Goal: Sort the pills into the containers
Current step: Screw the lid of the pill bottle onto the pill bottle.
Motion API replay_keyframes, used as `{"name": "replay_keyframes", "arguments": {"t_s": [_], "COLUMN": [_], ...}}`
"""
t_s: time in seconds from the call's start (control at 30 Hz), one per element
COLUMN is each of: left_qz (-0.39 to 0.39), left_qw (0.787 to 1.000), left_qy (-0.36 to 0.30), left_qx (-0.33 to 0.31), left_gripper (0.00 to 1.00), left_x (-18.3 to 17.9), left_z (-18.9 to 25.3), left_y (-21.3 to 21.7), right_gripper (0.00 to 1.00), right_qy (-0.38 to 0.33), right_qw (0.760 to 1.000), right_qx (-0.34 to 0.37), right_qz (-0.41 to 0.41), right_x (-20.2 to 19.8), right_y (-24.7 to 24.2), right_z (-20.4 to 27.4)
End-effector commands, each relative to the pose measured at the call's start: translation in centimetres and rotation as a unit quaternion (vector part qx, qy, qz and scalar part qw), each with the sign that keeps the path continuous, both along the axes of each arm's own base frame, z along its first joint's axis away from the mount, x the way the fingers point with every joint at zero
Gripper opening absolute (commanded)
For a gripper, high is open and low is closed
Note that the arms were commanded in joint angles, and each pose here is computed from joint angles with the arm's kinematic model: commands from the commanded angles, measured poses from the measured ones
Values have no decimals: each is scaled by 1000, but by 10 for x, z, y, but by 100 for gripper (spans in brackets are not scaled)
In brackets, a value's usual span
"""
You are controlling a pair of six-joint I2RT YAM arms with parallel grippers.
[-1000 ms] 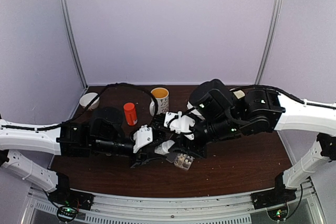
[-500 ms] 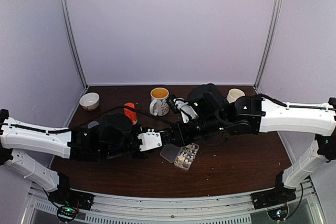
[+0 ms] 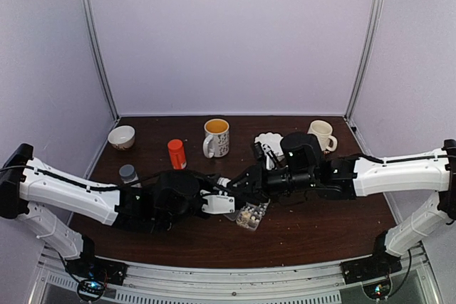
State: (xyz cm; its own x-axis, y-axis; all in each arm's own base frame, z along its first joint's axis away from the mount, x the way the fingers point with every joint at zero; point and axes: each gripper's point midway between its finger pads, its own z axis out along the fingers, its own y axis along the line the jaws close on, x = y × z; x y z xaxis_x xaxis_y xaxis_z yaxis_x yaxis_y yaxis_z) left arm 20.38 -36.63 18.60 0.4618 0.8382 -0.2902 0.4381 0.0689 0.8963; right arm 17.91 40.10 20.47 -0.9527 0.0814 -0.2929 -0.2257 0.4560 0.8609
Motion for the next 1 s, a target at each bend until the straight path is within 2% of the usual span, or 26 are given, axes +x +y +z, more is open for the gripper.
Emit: {"name": "replay_keyframes", "arguments": {"t_s": [0.0,0.03,0.17,0.33,0.47,0.57,0.63,0.7,0.77,0.9,0.97], "left_qz": [13,6,-8,-39,-67,-91,-124,-150,-173,-224,-245], "left_qw": [992,992,983,968,948,923,894,856,811,739,707], "left_qy": [-52,-36,40,139,210,271,326,386,453,553,591], "left_qx": [-113,-125,-180,-206,-228,-257,-283,-309,-326,-313,-302], "left_gripper": [4,5,7,8,8,9,9,10,10,11,12], "left_x": [4,3,4,-7,-22,-35,-47,-56,-65,-89,-101], "left_z": [70,71,77,66,60,66,74,84,92,96,97], "left_y": [-15,-15,-6,1,1,1,0,-1,-2,-12,-16], "right_gripper": [18,21,46,62,65,62,62,63,63,61,62], "right_qy": [38,31,11,-31,-84,-205,-315,-429,-508,-601,-619], "right_qw": [995,996,998,998,996,978,946,893,838,744,714], "right_qx": [90,78,51,49,28,17,3,-32,-72,-106,-98], "right_qz": [-20,-22,-29,-25,-30,19,75,136,186,273,311], "right_x": [5,6,10,10,10,0,-18,-38,-51,-69,-78], "right_y": [5,1,-19,-48,-73,-78,-75,-74,-74,-71,-68], "right_z": [42,40,36,55,70,97,114,122,120,114,118]}}
